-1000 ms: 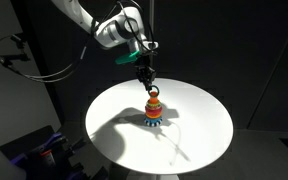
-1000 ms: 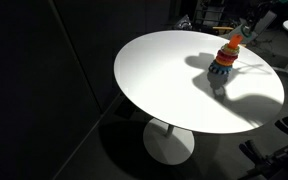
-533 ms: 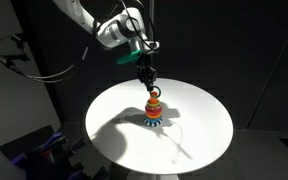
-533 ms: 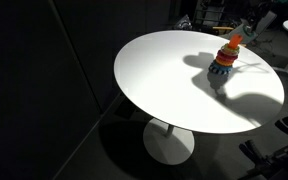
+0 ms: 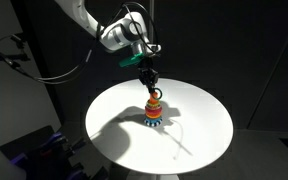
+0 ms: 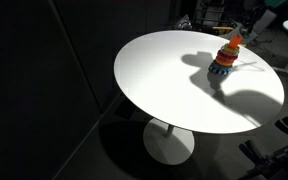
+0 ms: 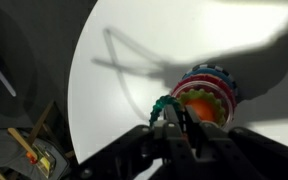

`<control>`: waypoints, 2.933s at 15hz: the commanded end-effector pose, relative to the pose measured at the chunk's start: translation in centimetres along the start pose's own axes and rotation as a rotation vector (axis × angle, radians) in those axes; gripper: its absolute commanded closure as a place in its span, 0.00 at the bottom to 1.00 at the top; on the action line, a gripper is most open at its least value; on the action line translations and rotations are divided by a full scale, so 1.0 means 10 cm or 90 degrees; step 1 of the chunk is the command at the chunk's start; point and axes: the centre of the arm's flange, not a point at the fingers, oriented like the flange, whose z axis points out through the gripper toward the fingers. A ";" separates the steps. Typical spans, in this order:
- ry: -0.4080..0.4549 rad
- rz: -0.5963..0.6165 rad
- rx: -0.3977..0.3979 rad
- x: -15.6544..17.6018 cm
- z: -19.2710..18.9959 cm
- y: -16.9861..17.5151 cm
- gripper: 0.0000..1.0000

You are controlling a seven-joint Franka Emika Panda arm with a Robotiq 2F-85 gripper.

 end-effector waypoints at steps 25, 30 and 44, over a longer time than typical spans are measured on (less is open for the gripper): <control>-0.083 -0.069 -0.110 0.14 -0.22 -0.43 0.95; -0.096 -0.074 -0.125 0.14 -0.17 -0.43 0.95; -0.112 -0.075 -0.136 0.26 -0.06 -0.48 0.95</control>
